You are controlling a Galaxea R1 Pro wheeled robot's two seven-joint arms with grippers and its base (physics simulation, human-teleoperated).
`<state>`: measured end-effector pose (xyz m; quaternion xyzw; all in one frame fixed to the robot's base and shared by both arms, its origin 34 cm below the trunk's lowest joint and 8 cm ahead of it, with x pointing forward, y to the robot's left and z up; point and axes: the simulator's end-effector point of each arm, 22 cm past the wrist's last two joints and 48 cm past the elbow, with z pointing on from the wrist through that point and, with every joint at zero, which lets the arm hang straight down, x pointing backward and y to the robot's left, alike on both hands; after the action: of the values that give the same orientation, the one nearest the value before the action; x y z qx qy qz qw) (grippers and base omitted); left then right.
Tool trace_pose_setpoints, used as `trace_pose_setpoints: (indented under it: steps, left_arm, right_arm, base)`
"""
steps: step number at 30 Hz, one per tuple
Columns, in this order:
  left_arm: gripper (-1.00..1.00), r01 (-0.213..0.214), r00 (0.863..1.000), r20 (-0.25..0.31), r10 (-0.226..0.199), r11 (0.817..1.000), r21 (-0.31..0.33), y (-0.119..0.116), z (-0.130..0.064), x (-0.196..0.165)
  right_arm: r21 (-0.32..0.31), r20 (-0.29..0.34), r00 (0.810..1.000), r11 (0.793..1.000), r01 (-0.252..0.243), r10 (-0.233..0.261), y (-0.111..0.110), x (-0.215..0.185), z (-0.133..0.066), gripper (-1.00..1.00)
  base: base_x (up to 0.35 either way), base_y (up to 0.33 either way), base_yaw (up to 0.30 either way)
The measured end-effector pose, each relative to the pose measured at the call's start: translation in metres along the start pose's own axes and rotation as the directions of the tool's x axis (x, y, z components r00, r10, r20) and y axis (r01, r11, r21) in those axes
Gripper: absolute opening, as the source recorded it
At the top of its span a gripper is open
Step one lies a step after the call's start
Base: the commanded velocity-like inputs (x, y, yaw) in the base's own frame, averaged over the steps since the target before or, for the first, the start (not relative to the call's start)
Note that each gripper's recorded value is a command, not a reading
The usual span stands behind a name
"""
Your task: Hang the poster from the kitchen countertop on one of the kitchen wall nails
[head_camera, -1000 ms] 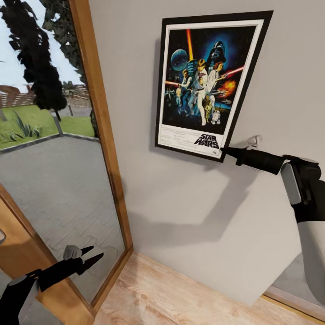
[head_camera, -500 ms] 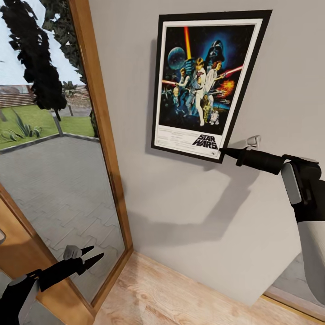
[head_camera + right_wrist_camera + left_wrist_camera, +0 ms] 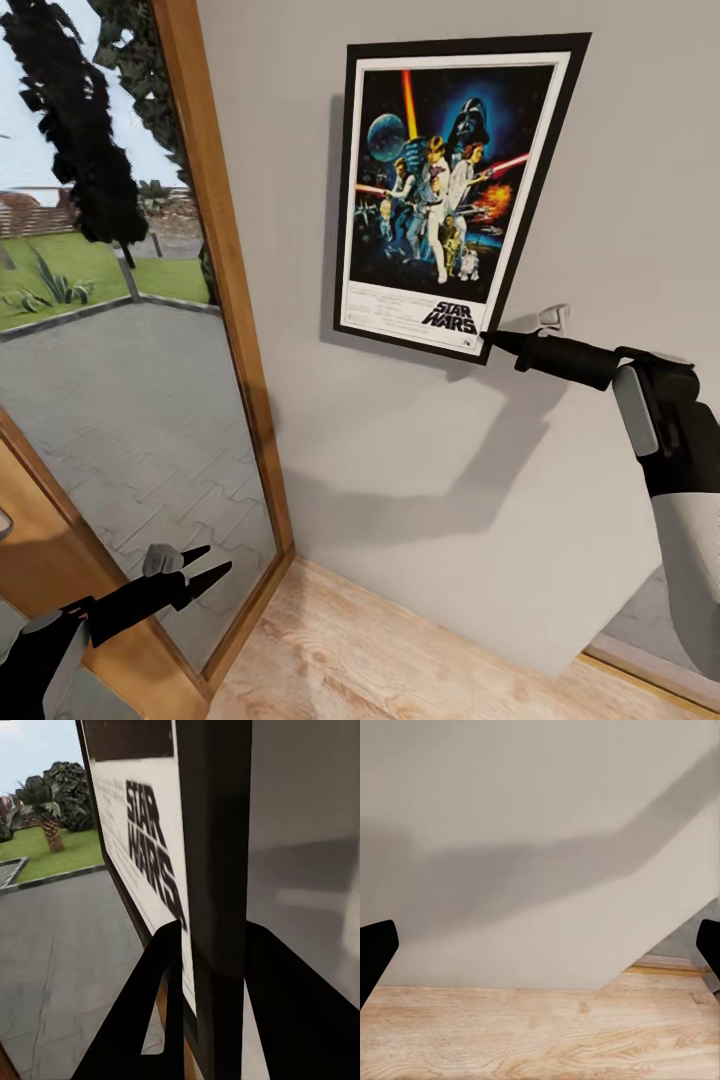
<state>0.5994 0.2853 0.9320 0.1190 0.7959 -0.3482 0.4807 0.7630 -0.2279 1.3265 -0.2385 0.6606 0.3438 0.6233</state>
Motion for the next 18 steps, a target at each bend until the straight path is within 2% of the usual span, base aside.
trace_pose_setpoints:
  steps: [18]
  left_arm:
    - [1.00,0.000,1.000,0.000,0.000,1.000,0.000,0.0000,0.0000,0.0001]
  right_arm:
    - [0.000,0.000,1.000,1.000,0.000,0.000,0.0000,0.0002,0.0002,-1.00]
  base:
    - [0.000,0.000,0.000]
